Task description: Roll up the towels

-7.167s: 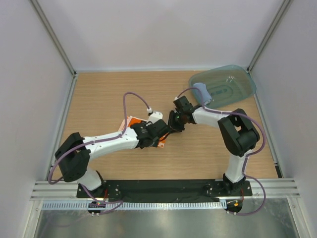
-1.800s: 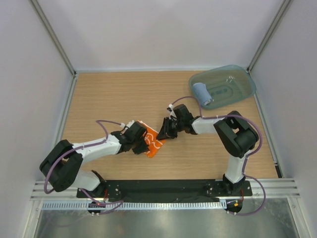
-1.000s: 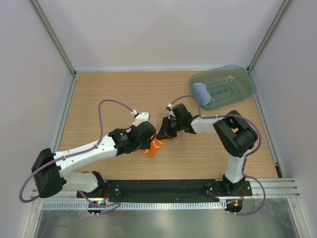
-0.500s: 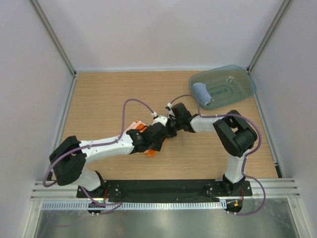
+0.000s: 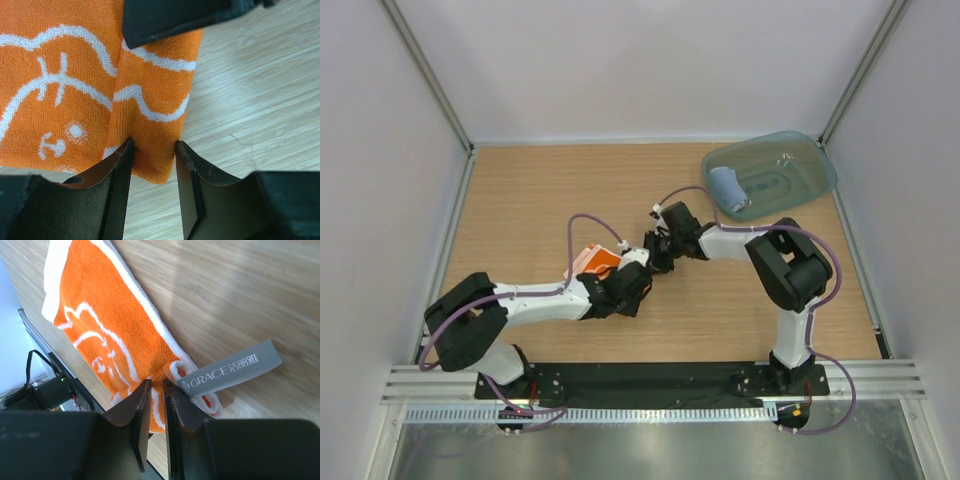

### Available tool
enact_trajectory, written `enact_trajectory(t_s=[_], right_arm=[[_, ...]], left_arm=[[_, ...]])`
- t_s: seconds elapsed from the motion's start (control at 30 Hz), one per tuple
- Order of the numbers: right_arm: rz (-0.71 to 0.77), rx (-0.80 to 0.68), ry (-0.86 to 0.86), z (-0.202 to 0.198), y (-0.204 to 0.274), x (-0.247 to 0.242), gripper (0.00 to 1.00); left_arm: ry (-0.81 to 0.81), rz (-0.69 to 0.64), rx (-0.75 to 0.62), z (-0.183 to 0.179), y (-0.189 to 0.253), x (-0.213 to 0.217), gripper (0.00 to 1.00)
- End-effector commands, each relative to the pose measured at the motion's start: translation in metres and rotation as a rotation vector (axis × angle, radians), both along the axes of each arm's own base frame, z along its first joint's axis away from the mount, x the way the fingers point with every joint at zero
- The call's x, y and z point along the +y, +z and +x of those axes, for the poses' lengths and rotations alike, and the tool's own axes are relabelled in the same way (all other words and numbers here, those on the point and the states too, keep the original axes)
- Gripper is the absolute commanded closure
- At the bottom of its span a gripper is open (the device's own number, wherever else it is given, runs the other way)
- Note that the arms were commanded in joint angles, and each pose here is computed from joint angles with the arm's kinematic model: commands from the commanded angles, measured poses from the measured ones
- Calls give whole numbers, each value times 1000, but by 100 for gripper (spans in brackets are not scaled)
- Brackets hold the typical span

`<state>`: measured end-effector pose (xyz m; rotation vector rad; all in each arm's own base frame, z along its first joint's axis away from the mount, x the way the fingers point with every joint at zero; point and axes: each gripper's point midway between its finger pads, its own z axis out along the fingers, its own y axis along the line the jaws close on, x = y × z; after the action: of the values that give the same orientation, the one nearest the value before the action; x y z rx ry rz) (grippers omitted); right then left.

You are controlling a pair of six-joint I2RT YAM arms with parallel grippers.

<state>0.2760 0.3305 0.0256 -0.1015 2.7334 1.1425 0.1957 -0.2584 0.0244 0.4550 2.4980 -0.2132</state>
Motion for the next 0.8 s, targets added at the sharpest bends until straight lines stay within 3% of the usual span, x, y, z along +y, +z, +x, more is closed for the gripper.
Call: enact_trajectory(t_s=[0.0, 0.43, 0.77], right_arm=[[-128, -27, -27, 15, -26, -14, 76], [-123, -38, -6, 43, -24, 1, 76], [-116, -142, -47, 83, 48, -24, 73]], left_arm=[[24, 19, 51, -15, -15, 14, 59], [60, 6, 92, -30, -20, 29, 56], [73, 43, 113, -31, -28, 31, 59]])
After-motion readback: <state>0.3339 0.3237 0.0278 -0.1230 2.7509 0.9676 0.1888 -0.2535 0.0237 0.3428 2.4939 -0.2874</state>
